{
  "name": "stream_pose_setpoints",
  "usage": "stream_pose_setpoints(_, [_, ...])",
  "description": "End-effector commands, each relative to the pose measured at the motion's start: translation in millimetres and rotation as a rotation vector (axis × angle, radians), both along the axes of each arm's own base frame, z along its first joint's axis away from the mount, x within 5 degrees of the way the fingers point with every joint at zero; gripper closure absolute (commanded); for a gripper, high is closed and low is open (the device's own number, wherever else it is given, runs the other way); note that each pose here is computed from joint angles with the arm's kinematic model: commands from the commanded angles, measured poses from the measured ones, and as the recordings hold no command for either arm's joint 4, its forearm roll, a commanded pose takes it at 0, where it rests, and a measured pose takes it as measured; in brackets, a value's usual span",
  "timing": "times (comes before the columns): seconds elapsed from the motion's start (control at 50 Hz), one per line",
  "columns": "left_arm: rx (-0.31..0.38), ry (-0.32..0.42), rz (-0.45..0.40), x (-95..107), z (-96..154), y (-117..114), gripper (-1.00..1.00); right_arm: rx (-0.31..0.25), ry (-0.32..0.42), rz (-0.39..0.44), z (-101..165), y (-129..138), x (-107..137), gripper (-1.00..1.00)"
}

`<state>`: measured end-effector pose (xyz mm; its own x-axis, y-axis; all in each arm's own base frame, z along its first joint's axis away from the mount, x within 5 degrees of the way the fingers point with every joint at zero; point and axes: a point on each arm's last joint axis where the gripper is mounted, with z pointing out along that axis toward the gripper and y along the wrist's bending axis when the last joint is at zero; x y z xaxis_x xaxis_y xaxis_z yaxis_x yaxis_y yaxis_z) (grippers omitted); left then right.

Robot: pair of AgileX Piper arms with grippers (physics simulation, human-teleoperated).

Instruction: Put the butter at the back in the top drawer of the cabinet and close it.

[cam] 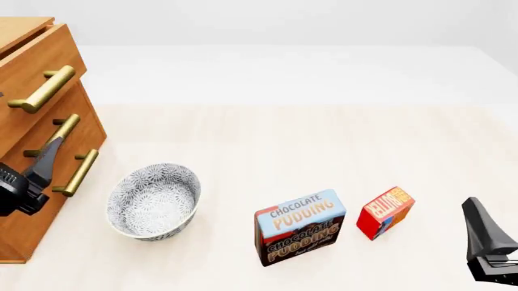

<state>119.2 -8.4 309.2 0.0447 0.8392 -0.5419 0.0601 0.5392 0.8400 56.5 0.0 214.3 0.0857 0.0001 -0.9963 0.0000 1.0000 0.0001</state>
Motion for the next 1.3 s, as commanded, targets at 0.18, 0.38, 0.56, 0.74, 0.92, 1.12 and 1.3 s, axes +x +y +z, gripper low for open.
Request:
stream_pose_setpoints(0.18, [0.069, -0.008, 0.007, 5, -4, 1, -1.0, 0.0, 0.0, 0.0, 0, 0, 0, -1.0])
stream_pose_setpoints(0.38, [0.114, -0.012, 0.025, 8, -8, 3, -1.0, 0.0, 0.0, 0.0, 0, 0, 0, -1.0])
stream_pose_setpoints(0.56, [0.148, -0.017, 0.033, 12, -8, 4, -1.0, 0.0, 0.0, 0.0, 0, 0, 0, -1.0])
stream_pose_setpoints(0.74, [0.176, -0.025, 0.034, 13, -5, 4, -1.0, 0.0, 0.0, 0.0, 0, 0, 0, -1.0])
stream_pose_setpoints(0.92, [0.202, -0.021, 0.043, 19, -4, 5, -1.0, 0.0, 0.0, 0.0, 0, 0, 0, -1.0])
stream_pose_setpoints(1.12, [0.239, -0.021, 0.058, 25, -4, 7, -1.0, 0.0, 0.0, 0.0, 0, 0, 0, -1.0])
stream_pose_setpoints(1.3, [0.254, -0.01, 0.056, 28, -7, 7, -1.0, 0.0, 0.0, 0.0, 0, 0, 0, -1.0])
